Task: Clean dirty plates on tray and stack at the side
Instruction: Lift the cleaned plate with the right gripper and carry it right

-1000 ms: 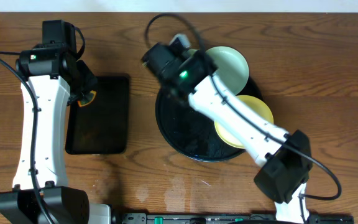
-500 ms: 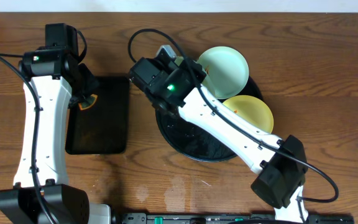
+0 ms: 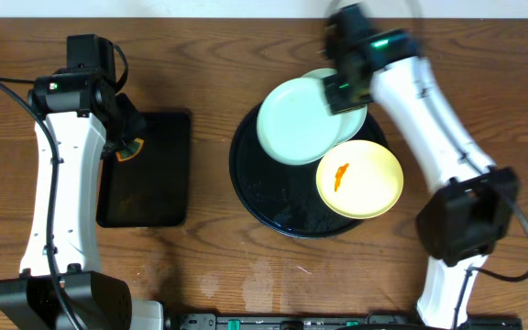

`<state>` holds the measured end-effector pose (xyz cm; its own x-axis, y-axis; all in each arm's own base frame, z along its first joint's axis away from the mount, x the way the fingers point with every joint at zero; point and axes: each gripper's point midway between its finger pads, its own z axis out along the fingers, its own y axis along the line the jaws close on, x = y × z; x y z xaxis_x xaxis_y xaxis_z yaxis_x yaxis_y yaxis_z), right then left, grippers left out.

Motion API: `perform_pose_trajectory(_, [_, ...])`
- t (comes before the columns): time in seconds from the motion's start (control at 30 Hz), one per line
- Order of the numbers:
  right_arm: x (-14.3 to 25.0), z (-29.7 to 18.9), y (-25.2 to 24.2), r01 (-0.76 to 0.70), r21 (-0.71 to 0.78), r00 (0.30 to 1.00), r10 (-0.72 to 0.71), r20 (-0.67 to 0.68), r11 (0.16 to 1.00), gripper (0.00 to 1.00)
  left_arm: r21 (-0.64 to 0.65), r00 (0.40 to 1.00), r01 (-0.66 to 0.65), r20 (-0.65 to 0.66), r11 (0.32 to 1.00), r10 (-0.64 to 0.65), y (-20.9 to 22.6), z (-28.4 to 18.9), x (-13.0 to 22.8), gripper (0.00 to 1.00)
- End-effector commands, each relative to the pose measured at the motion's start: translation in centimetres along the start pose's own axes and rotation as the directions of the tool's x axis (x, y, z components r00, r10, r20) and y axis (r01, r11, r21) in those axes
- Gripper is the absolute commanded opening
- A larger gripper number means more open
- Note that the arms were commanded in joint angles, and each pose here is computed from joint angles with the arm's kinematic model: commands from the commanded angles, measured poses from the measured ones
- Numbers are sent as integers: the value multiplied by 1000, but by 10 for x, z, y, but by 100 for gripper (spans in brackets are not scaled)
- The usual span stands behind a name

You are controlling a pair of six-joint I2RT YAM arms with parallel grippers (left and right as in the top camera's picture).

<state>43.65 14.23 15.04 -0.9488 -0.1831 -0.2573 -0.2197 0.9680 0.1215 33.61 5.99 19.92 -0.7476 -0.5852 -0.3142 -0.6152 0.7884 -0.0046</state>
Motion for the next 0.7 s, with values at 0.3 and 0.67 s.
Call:
perform_pose_trajectory(0.3, [25, -33, -198, -468, 84, 884, 464, 61, 880, 1, -18, 1000, -15, -2, 1000, 15, 4, 3, 1, 8])
perform_pose_trajectory(0.67, [67, -1, -278, -610, 128, 792, 602, 100, 782, 1, -14, 1000, -13, 4, 1000, 13, 3, 3, -1, 8])
